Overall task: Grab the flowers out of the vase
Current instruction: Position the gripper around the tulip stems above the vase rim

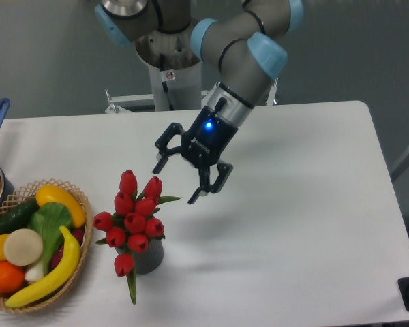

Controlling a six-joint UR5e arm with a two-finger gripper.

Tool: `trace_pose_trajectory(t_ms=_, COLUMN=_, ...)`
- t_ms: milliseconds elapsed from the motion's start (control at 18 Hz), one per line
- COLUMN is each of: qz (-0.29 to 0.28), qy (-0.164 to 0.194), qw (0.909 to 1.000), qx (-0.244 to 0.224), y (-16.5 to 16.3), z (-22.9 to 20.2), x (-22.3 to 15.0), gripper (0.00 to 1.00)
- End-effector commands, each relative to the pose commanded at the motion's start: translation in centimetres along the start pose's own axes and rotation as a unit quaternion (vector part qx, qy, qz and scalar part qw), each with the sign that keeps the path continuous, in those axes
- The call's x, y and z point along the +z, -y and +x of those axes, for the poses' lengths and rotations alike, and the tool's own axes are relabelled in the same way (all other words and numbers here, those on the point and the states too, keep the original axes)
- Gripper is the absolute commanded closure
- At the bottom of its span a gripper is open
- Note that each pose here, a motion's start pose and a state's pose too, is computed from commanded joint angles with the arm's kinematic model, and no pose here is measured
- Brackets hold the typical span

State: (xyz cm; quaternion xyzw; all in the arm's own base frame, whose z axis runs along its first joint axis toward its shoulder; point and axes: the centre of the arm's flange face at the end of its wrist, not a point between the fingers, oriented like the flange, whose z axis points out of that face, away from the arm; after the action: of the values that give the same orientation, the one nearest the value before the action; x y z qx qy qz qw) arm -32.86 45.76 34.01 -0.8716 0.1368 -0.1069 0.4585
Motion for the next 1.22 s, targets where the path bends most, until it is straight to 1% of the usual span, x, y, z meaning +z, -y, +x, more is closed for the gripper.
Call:
trace_pose_trajectory(t_ms=167, qz=0.003, qy=-0.007, qw=0.9997, qx=0.022, y=1.5, z=-0.9, x=1.6, gripper=0.00)
trace_pose_trajectory(t_ms=333, qz=0.003, qy=-0.012, qw=0.9996, qx=0.025, y=1.5, z=-2.2, x=2.9, gripper=0.00)
trace_pose_trajectory(t_ms=389, qz=0.003, qy=-0.014, qw=0.9994, qx=0.030, y=1.9, z=-2.2, x=3.3, gripper=0.00)
trace_pose_trajectory(t_ms=889, qz=0.001, qy=-0.033, qw=0.9991, qx=0.025, y=1.1, z=-2.3, x=5.6, gripper=0.00)
trace_pose_trajectory(t_ms=1056, qz=0.015, qy=-0.040, qw=0.9987, qx=0.027, y=1.6, z=-2.4, x=5.9, gripper=0.00)
trace_pose_trajectory(t_ms=1222, qz=0.016, qy=-0.047, qw=0.9984, qx=0.027, y=1.6, z=-2.4, x=6.6, gripper=0.00)
